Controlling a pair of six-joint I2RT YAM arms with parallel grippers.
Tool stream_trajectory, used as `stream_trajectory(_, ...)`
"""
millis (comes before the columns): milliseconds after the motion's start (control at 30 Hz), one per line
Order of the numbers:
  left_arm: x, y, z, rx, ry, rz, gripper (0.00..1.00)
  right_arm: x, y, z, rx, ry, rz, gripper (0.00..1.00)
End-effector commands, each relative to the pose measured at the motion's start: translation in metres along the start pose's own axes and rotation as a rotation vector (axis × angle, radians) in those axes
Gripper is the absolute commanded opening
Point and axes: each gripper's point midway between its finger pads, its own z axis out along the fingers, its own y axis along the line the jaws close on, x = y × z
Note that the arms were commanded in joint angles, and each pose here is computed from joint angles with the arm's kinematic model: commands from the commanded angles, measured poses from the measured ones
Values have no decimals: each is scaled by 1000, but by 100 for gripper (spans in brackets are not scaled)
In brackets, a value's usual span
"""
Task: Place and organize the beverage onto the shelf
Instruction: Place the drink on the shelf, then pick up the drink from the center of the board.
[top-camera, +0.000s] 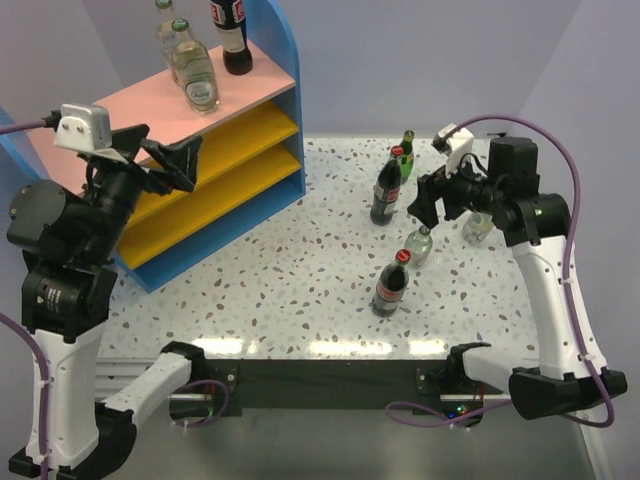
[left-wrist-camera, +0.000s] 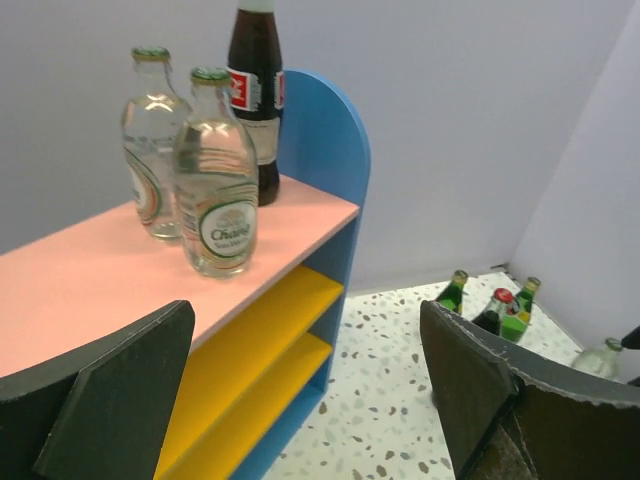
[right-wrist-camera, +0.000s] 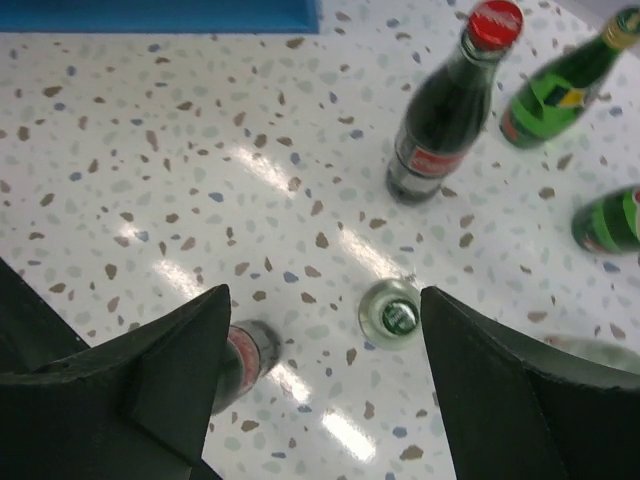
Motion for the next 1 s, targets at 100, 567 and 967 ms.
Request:
stream_trajectory(100,59,-29,-7,160,111,-145,100,54,-33,-10,199,150,107,79)
stream_trajectory(567,164,-57,-21,332,304,-347,100,110,-60,42,174,367,179,72)
stream_trajectory(967,247,-56,-36,310,439,-401,100,137,-75,74,151,469,194,61)
